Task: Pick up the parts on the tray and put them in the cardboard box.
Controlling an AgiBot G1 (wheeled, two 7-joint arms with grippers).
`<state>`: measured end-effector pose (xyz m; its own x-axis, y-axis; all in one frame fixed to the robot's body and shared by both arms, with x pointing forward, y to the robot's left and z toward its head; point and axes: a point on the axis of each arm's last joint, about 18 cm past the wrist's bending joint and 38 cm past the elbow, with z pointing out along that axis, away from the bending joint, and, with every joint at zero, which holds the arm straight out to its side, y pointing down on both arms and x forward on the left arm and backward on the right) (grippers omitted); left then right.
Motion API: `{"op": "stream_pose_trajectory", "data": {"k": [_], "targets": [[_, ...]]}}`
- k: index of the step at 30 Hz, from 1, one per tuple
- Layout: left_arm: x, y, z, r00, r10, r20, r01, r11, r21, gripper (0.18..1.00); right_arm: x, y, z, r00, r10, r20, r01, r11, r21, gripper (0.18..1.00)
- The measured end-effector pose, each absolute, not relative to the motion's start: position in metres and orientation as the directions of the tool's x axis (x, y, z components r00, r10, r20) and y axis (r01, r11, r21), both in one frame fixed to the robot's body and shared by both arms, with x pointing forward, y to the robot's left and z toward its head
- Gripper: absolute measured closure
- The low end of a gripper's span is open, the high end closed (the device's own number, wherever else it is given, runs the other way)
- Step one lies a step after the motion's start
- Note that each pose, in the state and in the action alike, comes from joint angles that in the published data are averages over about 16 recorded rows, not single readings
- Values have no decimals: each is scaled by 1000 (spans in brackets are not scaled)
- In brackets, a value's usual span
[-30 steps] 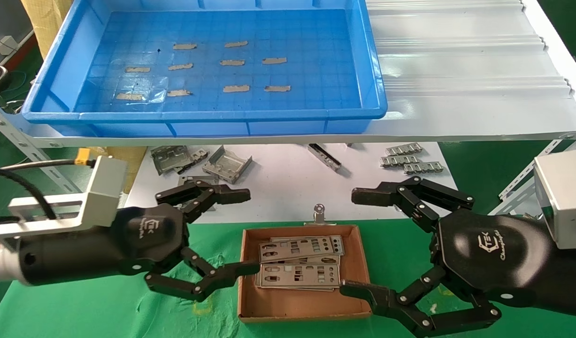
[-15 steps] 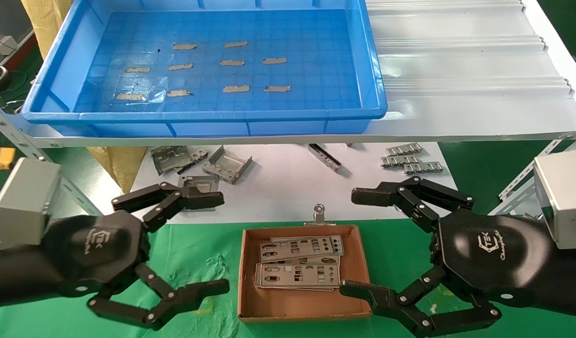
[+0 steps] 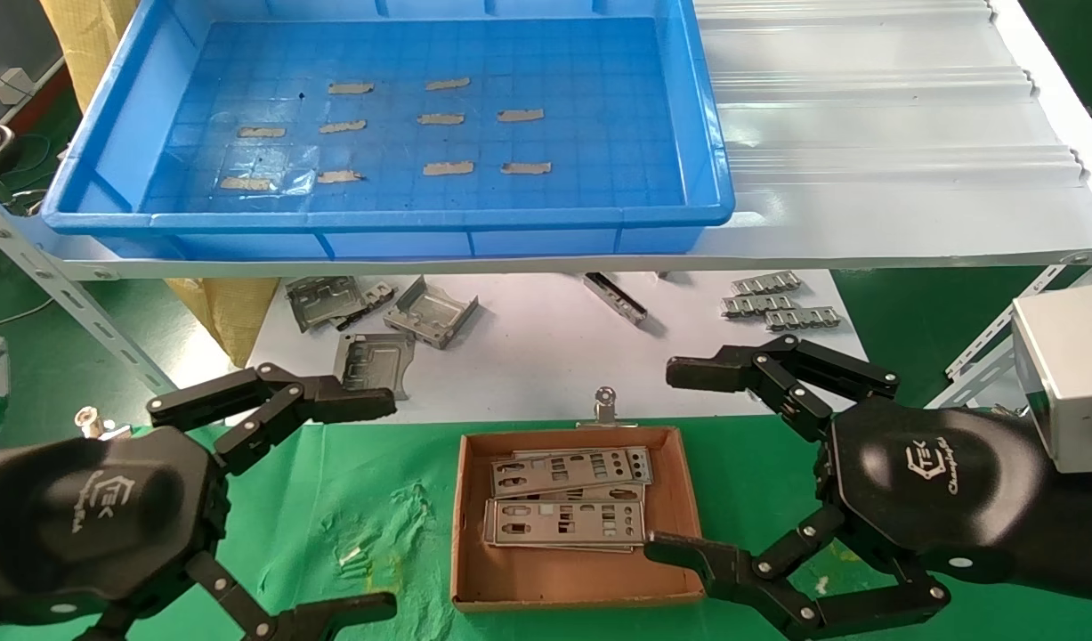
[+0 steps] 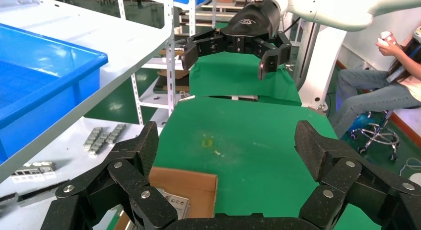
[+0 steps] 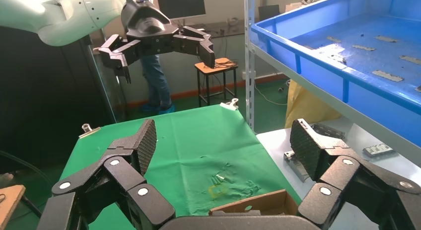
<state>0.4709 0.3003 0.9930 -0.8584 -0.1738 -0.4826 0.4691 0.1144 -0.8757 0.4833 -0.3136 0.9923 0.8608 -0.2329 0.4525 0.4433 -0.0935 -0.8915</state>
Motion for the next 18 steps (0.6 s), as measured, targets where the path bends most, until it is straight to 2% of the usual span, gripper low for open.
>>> {"op": "stream_pose_trajectory", "data": {"k": [18], "targets": [[474, 300, 993, -860, -177, -479, 466, 112, -878, 184, 483, -314, 992, 861, -233, 452, 443, -93, -892, 178]]}}
